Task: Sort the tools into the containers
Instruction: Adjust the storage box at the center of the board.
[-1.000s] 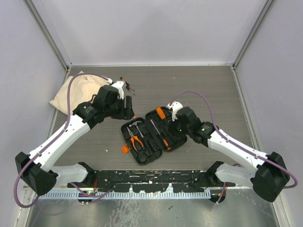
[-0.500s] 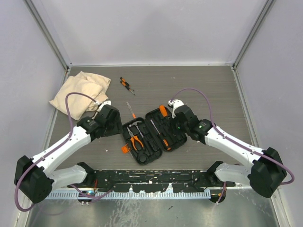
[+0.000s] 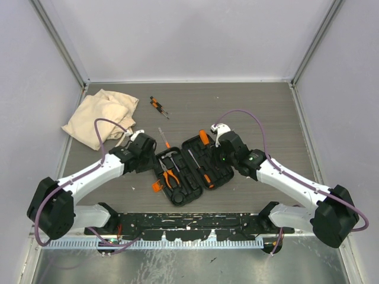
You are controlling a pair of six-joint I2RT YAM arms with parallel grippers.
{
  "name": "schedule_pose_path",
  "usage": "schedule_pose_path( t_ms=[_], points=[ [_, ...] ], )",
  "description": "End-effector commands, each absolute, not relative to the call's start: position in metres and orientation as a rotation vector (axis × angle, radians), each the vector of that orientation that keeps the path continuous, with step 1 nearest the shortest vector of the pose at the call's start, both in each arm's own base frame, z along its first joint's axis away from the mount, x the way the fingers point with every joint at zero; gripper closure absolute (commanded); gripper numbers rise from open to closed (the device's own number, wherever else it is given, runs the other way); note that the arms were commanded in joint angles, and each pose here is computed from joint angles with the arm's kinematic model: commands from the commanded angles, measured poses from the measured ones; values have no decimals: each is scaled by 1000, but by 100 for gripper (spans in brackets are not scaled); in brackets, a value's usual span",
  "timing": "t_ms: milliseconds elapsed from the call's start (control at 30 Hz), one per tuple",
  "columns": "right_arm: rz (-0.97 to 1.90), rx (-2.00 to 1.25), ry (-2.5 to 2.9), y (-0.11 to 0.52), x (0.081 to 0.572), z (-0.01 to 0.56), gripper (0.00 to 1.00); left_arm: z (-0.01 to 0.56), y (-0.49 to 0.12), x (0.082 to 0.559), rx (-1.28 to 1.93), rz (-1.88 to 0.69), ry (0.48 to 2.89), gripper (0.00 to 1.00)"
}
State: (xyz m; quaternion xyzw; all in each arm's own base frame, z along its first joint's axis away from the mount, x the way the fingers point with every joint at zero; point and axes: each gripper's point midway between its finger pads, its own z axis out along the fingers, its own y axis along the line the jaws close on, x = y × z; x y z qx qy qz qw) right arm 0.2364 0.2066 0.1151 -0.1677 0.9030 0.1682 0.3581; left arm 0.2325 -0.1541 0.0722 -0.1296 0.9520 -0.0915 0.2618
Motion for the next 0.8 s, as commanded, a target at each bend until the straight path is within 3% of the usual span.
schedule_pose_path(
  t_ms=[0, 433, 767],
  points=[
    [479, -395, 2241, 214, 246, 137, 100, 66, -162, 246, -376, -259, 2563, 54],
    [466, -396, 2249, 212, 246, 132, 100, 34, -164, 243, -357, -214, 2638, 60],
    [460, -391, 2246, 210, 246, 133, 99, 24, -157, 248, -320, -165, 2667, 85]
  ],
)
